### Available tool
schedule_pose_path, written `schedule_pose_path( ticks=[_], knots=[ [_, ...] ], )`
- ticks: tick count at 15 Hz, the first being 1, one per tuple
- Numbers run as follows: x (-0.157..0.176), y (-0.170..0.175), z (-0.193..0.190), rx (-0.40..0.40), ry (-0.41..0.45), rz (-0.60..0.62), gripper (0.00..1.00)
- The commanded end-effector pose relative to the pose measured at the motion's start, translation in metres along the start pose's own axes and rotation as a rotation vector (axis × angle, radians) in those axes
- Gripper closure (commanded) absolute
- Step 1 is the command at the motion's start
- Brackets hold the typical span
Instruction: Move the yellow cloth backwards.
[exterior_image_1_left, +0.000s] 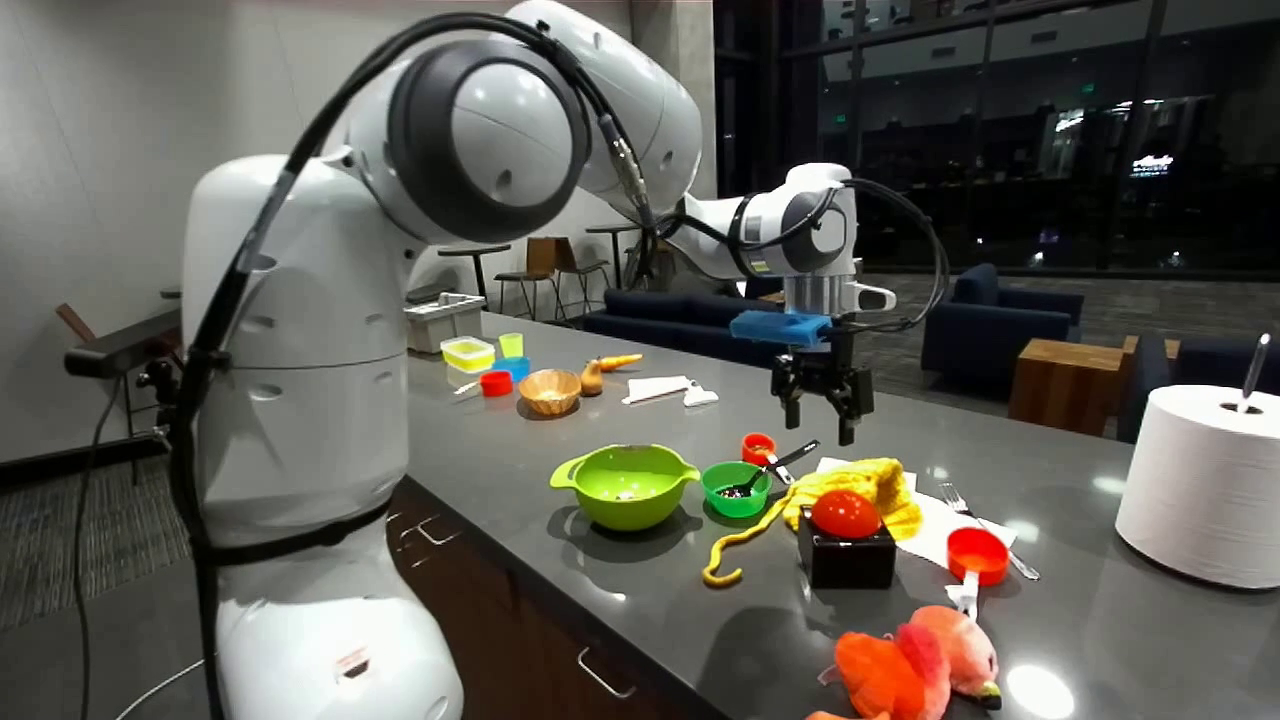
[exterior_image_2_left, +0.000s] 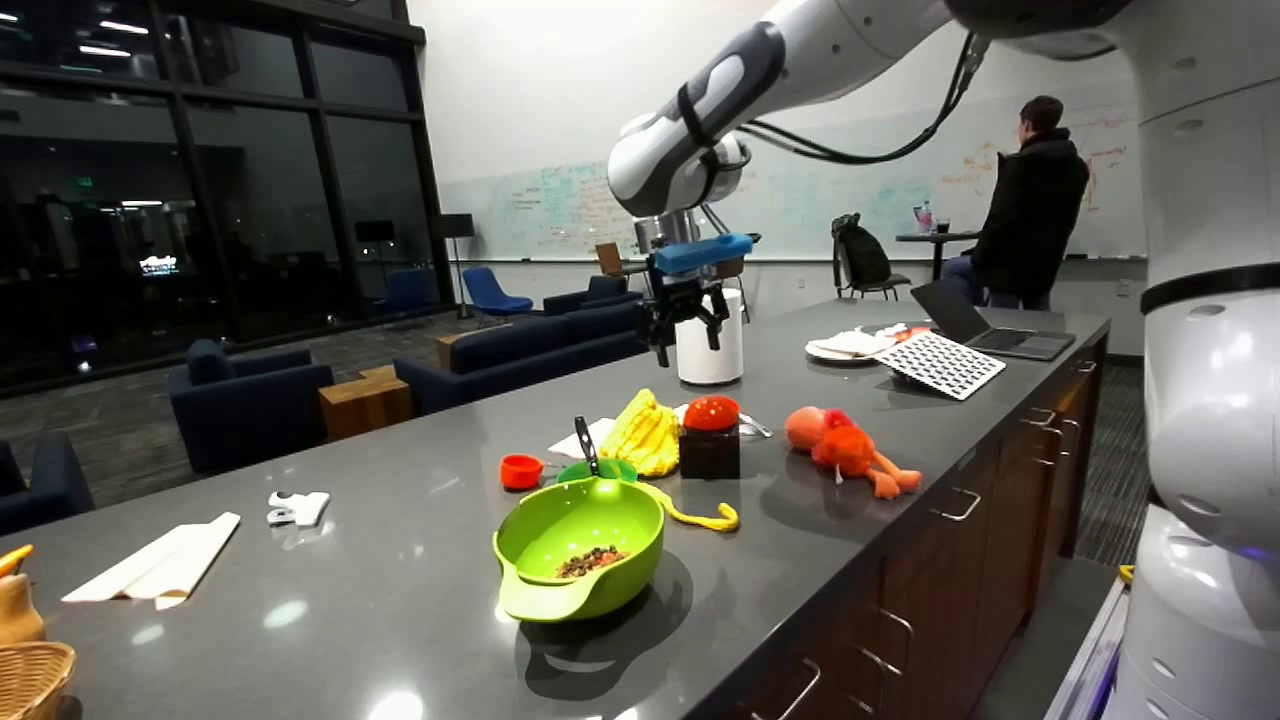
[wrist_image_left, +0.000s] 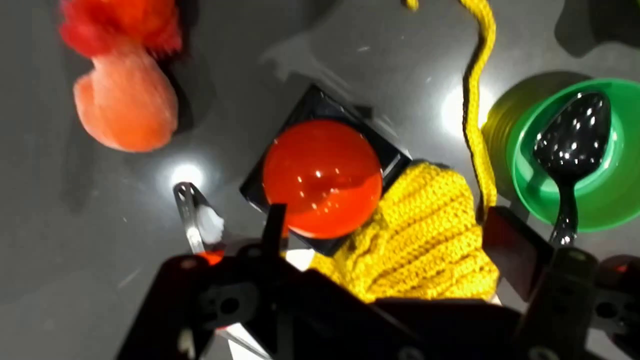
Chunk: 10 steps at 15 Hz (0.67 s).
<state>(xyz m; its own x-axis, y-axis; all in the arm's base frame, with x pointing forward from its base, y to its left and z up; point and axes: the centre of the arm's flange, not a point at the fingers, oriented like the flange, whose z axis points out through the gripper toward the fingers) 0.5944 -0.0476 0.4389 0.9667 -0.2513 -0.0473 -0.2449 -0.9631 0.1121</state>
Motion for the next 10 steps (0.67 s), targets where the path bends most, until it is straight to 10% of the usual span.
schedule_pose_path(
  ticks=[1,10],
  knots=[
    [-0.083,0.041,-0.006,0.056,-0.059,0.043,0.00],
    [-0.204,0.078,0.036,0.200,-0.198,-0.047,0.00]
  ],
)
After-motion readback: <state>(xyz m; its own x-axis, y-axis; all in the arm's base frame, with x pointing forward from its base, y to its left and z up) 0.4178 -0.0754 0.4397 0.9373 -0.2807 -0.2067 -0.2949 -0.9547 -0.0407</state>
